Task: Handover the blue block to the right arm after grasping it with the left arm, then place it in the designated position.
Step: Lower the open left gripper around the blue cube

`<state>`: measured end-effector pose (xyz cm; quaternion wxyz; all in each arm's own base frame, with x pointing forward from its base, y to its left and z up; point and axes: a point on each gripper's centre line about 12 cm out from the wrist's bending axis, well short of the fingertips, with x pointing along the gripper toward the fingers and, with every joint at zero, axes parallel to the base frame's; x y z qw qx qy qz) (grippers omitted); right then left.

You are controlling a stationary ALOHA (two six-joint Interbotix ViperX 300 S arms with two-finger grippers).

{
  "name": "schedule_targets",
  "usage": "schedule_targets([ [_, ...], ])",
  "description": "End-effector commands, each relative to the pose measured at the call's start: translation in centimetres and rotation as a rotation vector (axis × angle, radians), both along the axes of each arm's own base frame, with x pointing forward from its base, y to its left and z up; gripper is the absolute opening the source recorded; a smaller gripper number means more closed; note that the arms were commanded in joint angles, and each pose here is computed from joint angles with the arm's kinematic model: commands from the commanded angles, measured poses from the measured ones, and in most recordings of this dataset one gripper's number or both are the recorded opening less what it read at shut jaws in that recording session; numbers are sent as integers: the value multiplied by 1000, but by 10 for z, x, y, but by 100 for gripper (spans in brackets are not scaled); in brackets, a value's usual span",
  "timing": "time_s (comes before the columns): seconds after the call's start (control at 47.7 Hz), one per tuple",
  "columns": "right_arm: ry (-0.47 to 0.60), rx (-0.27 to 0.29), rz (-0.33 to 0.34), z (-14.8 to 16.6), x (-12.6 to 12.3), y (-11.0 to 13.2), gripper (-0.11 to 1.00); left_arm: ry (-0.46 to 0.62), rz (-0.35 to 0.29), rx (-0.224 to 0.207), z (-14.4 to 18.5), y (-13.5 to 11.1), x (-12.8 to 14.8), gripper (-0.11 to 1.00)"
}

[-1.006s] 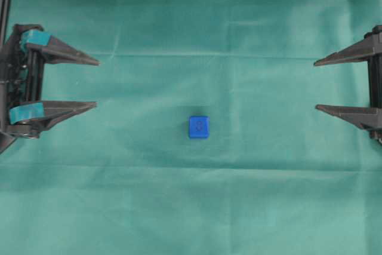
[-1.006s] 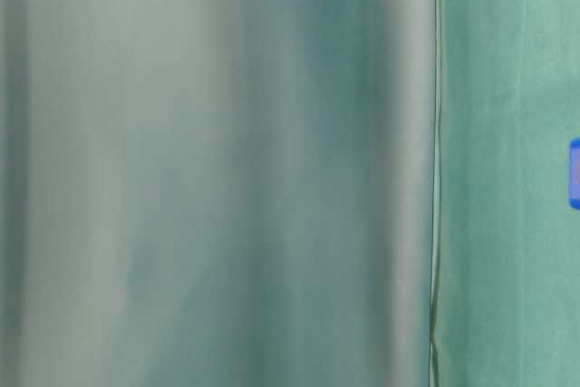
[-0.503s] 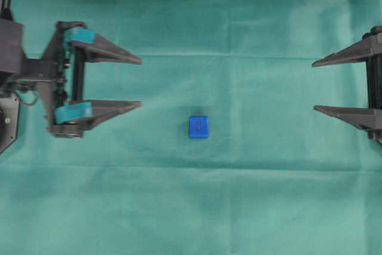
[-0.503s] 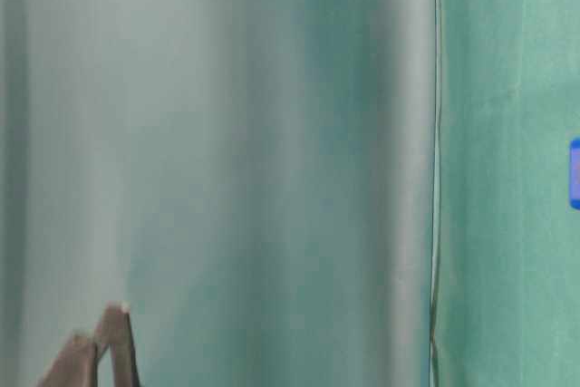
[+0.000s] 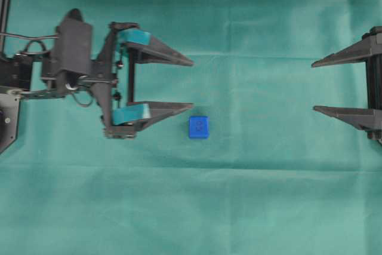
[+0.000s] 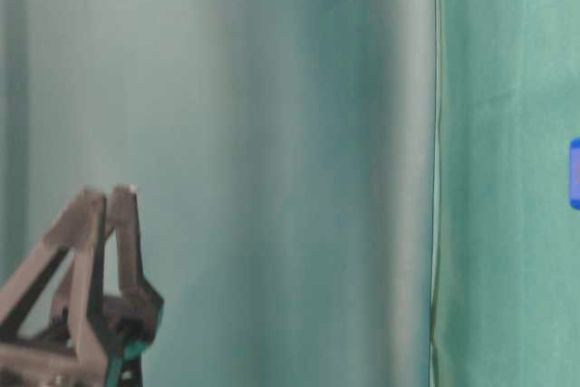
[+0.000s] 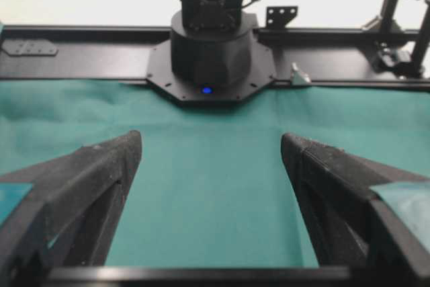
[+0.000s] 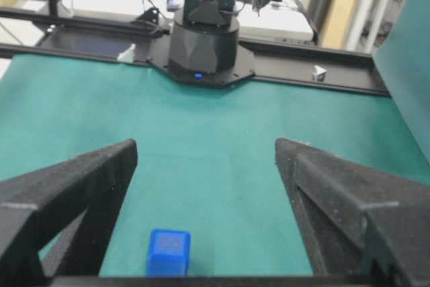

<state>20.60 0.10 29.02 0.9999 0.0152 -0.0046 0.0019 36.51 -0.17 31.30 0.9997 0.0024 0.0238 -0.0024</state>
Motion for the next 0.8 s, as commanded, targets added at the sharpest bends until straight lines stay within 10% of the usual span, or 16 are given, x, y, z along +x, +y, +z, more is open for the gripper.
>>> schedule_targets([
  [0.0,-25,-1,0,9,2,0,94,-31,-1,1,15,-1,7,100],
  [0.419,-23,-1,0,9,2,0,94,17,1,-11,12,0,13,100],
  [0.775,-14,-3,0,7,3,0,94,287,4,-20,9,0,32,100],
])
